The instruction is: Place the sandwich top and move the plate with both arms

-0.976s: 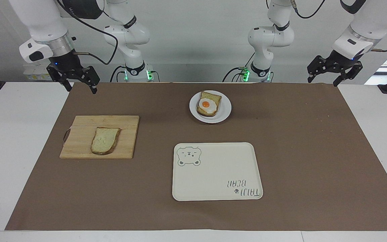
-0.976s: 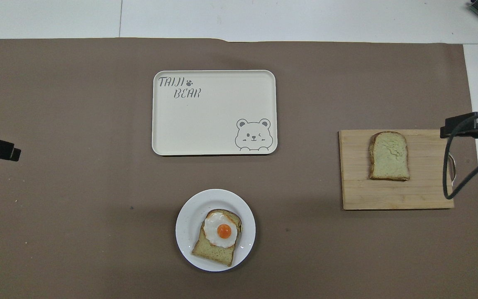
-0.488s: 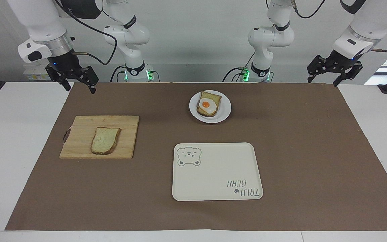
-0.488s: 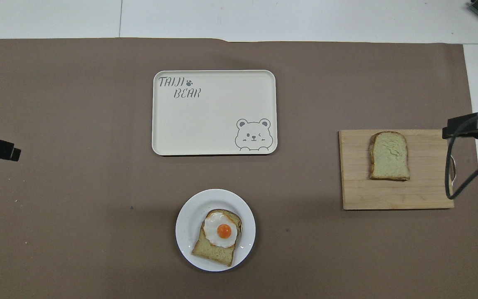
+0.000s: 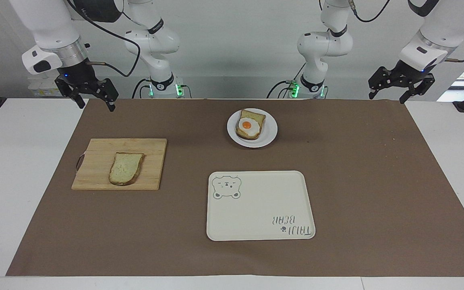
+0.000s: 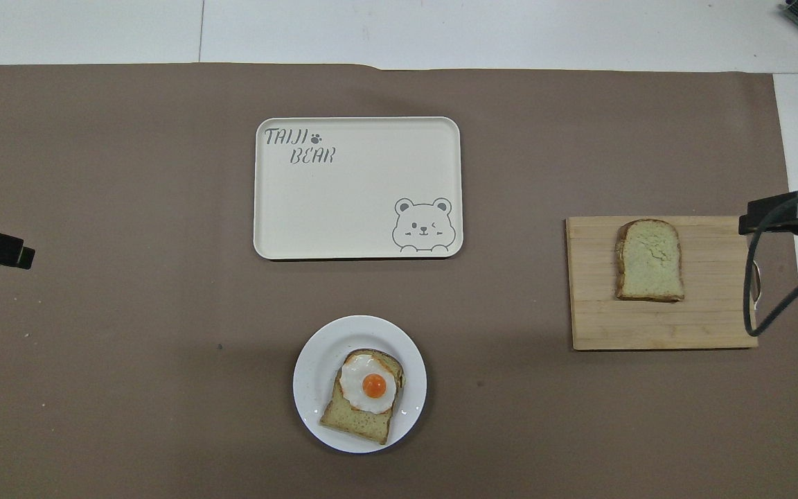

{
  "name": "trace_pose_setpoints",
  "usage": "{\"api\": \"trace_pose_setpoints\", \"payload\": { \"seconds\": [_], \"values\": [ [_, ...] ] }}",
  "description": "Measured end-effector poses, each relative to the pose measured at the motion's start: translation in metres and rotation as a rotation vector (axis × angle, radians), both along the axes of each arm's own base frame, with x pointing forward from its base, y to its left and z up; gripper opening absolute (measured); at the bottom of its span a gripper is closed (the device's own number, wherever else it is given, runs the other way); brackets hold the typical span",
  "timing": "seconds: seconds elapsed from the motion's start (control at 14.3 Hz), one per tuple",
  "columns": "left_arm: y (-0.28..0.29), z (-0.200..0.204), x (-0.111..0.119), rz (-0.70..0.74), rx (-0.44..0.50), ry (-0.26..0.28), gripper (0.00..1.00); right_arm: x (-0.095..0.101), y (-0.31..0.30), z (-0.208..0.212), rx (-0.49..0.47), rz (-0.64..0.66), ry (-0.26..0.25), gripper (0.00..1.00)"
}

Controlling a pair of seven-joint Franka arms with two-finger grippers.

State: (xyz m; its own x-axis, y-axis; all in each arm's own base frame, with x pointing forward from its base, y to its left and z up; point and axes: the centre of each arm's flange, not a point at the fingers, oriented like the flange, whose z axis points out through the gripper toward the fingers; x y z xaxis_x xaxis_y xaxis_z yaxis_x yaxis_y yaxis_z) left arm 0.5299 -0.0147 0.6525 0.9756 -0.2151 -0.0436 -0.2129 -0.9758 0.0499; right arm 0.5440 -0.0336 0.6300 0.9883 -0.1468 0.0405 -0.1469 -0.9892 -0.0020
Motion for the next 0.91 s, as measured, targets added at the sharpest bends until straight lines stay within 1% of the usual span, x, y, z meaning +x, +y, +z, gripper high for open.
{"api": "trace_pose_setpoints", "payload": {
  "seconds": [0.14, 0.35, 0.63, 0.77, 0.91],
  "values": [
    [0.0, 0.0, 0.0, 0.0, 0.0, 0.0, 1.0, 0.0, -0.008, -0.003, -0.001, 0.012, 0.0, 1.0],
    [0.0, 0.0, 0.0, 0.0, 0.0, 0.0, 1.0, 0.003, -0.018, -0.009, -0.005, 0.028, -0.022, 1.0],
    [0.0, 0.0, 0.0, 0.0, 0.0, 0.0, 1.0, 0.011, -0.033, -0.032, -0.014, 0.097, -0.039, 1.0],
    [0.0, 0.0, 0.0, 0.0, 0.0, 0.0, 1.0, 0.022, -0.041, -0.053, -0.02, 0.133, -0.042, 1.0],
    [0.0, 0.0, 0.0, 0.0, 0.0, 0.0, 1.0, 0.039, -0.044, -0.077, -0.027, 0.152, -0.052, 1.0]
  ]
}}
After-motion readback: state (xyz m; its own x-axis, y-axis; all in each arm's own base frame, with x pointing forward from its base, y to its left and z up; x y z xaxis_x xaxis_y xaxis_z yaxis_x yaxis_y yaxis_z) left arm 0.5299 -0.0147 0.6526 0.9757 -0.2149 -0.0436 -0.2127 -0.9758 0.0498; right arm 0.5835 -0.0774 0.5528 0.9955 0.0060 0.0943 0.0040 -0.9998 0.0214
